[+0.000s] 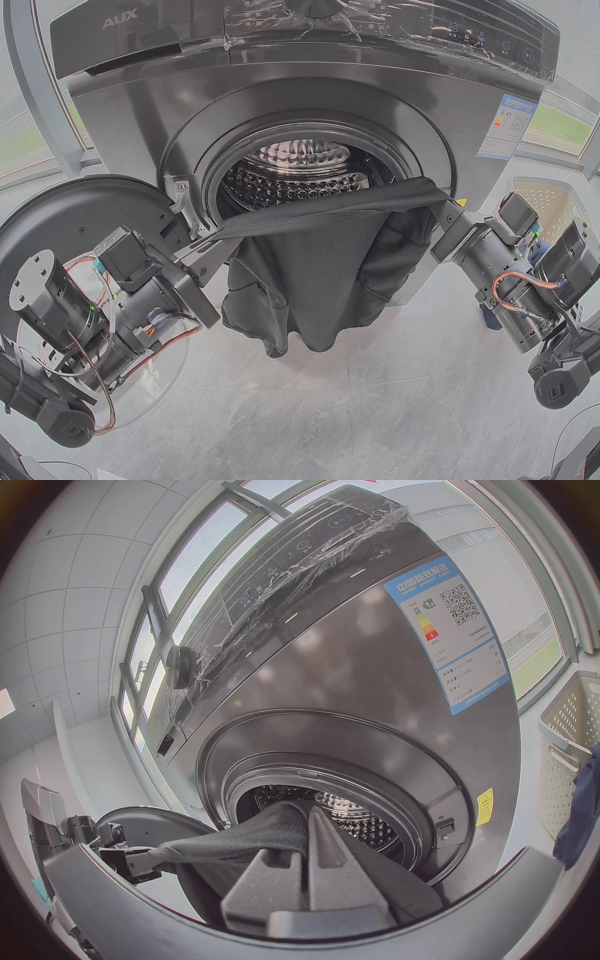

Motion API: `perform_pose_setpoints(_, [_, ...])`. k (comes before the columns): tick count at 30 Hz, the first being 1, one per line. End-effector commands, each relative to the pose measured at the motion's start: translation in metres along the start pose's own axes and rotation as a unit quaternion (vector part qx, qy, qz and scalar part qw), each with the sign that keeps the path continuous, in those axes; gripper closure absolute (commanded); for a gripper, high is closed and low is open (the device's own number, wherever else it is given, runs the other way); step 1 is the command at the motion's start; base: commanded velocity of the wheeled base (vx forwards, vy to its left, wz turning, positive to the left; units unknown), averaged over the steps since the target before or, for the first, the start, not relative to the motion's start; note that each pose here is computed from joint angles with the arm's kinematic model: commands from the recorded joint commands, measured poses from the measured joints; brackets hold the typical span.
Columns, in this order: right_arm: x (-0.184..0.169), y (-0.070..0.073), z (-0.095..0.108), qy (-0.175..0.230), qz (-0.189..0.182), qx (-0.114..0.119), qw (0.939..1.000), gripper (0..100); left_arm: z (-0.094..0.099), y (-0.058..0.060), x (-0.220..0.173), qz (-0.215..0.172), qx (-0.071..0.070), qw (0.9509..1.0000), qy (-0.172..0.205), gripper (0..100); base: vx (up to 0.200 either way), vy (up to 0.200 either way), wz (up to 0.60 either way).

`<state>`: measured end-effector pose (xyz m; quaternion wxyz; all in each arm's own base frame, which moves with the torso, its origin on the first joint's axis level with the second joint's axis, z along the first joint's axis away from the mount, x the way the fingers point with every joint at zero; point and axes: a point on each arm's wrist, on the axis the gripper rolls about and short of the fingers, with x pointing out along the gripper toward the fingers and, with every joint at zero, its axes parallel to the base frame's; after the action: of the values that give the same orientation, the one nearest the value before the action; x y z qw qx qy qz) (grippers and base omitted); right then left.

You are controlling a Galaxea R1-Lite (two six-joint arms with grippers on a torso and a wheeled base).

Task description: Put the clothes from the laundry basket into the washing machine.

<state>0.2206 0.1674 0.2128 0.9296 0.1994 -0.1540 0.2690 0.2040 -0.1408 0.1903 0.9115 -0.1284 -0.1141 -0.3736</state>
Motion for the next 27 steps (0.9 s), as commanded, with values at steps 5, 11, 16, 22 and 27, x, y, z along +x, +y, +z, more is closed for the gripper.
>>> perform_pose_setpoints(5, [-0.007,-0.008,-0.007,0.021,-0.011,-0.011,0.9997,100,0.017,0.003,0.006,0.013,0.025,0.9988,-0.04,100,0.0,0.0,0.0])
perform_pose_setpoints(11, [-0.006,-0.009,-0.003,0.012,-0.012,-0.013,0.9998,100,0.028,0.001,0.008,0.01,0.028,0.9977,-0.061,100,0.0,0.0,0.0])
perform_pose_setpoints(16, [-0.005,-0.01,-0.001,0.007,-0.014,-0.019,0.9997,100,0.031,0.0,0.008,0.008,0.028,0.9973,-0.068,100,0.0,0.0,0.0])
perform_pose_setpoints(22, [-0.004,-0.009,0.0,0.003,-0.014,-0.019,0.9997,100,0.029,0.0,0.006,0.008,0.027,0.9976,-0.063,100,0.0,0.0,0.0])
perform_pose_setpoints(27, [-0.004,-0.009,0.001,0.002,-0.014,-0.019,0.9997,100,0.028,0.0,0.006,0.009,0.027,0.9977,-0.061,100,0.0,0.0,0.0])
